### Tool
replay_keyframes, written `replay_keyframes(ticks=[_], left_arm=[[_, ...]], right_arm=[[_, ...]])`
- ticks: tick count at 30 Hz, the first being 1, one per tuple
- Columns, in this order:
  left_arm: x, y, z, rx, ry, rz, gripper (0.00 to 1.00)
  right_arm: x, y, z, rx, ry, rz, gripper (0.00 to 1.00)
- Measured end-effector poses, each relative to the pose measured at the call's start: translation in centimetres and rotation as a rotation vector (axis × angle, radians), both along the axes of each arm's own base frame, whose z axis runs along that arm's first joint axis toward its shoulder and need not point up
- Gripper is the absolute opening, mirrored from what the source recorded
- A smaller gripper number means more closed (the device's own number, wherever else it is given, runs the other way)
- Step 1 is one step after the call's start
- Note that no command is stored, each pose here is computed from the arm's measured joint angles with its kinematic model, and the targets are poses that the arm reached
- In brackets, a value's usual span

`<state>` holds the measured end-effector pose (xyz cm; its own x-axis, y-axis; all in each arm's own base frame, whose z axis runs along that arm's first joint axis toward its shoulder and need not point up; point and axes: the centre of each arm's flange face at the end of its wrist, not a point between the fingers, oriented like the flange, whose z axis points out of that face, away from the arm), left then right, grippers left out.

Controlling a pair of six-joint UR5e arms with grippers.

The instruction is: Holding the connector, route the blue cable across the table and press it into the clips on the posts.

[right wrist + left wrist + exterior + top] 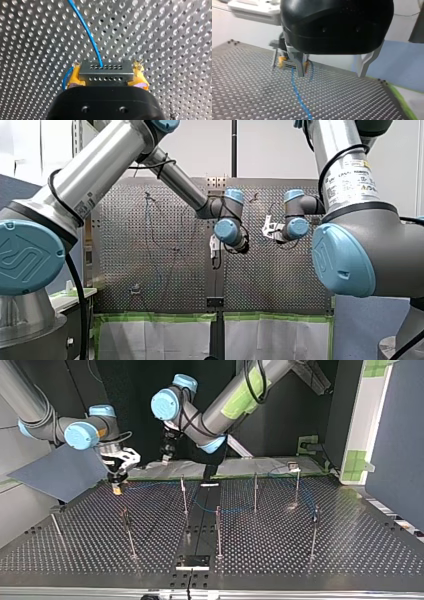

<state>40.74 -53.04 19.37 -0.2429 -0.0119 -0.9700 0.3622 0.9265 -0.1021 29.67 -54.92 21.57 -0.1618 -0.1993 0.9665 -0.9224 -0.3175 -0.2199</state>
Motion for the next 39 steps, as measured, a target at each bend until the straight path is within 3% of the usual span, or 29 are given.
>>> replay_keyframes(ticks=[8,12,22,32,39], left_arm=[[0.5,-1.7,-2.6,0.040,0.052,0.012,1.00],[1.1,-2.8,-3.6,0.026,0.046,0.022,1.00],[3.4,-6.1,-5.6,-0.074,-0.012,0.056,1.00],[5.6,-8.3,-2.3,-0.180,-0.124,0.132,1.00],[7.2,-8.8,-3.1,-0.201,-0.151,0.197,1.00]], right_arm=[[-0.5,-0.3,0.0,0.000,0.001,-0.012,0.00],[-0.5,-0.3,0.0,-0.001,0.002,-0.012,0.00],[-0.5,-0.3,0.0,-0.003,0.006,-0.010,0.00],[-0.6,-0.3,0.0,-0.003,0.006,-0.011,0.00],[-0.6,-0.4,0.0,-0.005,0.006,-0.012,0.00]])
